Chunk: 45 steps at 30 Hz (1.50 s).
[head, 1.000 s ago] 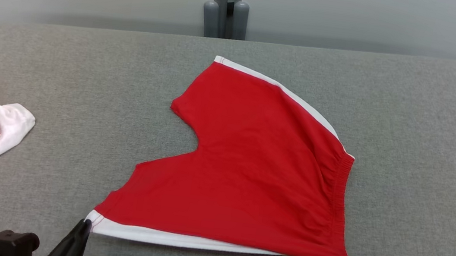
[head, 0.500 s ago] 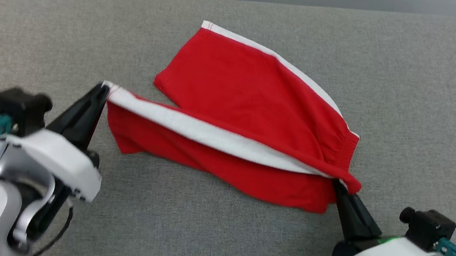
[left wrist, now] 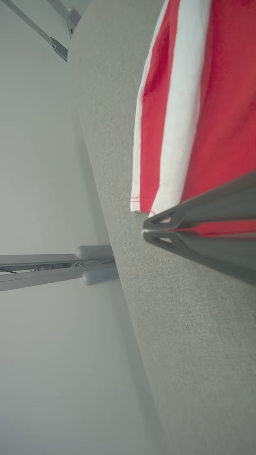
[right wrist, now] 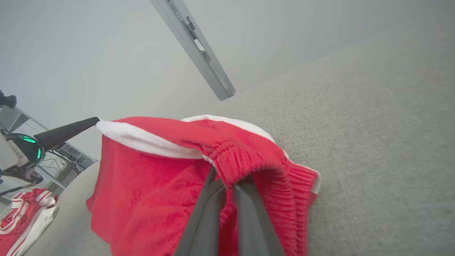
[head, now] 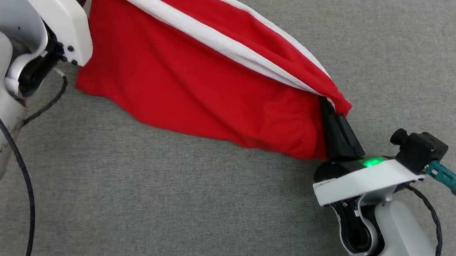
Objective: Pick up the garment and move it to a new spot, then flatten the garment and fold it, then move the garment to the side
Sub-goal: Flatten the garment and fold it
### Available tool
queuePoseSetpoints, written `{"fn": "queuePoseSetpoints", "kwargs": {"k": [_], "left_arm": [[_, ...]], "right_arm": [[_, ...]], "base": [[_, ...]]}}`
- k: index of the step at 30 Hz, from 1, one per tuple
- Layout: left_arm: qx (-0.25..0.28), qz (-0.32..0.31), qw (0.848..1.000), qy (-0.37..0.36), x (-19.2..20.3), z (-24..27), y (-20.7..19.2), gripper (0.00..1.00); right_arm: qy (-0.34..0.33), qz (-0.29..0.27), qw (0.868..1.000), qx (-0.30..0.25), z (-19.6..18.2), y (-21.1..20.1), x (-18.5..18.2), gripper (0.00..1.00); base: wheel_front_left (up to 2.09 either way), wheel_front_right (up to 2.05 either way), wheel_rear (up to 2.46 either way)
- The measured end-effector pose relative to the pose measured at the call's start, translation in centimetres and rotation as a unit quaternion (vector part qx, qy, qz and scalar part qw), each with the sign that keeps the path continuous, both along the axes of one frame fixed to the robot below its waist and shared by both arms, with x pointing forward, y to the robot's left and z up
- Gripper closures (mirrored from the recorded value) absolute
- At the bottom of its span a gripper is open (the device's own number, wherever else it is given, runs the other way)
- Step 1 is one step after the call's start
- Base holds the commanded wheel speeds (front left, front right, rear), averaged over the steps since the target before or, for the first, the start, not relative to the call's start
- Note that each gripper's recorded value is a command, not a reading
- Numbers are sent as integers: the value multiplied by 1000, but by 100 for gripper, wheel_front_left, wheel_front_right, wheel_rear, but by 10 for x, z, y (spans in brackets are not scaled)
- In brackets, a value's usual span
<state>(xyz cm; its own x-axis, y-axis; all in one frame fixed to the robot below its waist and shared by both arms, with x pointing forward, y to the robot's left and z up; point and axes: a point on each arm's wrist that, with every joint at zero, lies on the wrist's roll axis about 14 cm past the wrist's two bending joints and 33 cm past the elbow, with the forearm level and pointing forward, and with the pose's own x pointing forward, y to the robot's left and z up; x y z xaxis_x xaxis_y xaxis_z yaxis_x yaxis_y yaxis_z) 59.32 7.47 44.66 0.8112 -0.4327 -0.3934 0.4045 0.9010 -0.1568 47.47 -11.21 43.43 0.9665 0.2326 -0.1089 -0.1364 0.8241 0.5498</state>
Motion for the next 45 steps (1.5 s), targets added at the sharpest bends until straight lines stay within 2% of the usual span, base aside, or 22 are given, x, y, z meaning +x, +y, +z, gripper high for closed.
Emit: {"fn": "queuePoseSetpoints", "kwargs": {"k": [5,9,15,16,18,19,20,21,22,23,30,35,38,45], "left_arm": [[4,-18,999,31,23,-24,-21,100],[4,-19,999,50,36,-40,-30,100],[-6,-28,996,80,39,-61,-46,100],[-10,-29,996,80,38,-62,-49,100],[-14,-29,996,80,38,-62,-51,100],[-17,-28,996,79,38,-61,-51,92],[-18,-27,997,76,38,-61,-51,70],[-22,-26,997,76,37,-60,-51,57],[-26,-25,996,77,36,-60,-51,25],[-27,-25,997,70,36,-58,-52,0],[-38,-4,999,-28,44,-21,-38,0],[-51,52,992,-101,40,7,-9,0],[-57,86,986,-132,28,15,10,0],[-49,146,969,-191,-16,33,47,0]], "right_arm": [[24,-9,1000,0,-19,-7,7,100],[24,-11,1000,4,-21,-9,15,100],[27,-14,1000,-1,-27,-13,22,98],[27,-12,1000,-5,-28,-13,23,71],[26,-10,1000,1,-26,-10,22,0],[28,-6,1000,-4,-28,-9,20,0],[31,-1,999,-12,-30,-8,17,0],[32,0,999,-12,-30,-8,15,0],[33,1,999,-16,-31,-9,13,0],[33,2,999,-18,-31,-10,11,0],[24,-24,999,-27,-24,-35,-9,0],[-47,-57,996,-56,18,-58,-8,0],[-84,-75,991,-78,38,-67,-10,0],[-122,-88,978,-146,58,-74,-12,0]], "base": [[0,0,0],[0,0,0],[0,0,0],[0,0,0],[0,0,0],[0,0,0],[0,0,0],[0,0,0],[0,0,0],[0,0,0],[0,0,0],[0,0,0],[0,0,0],[0,0,0]]}}
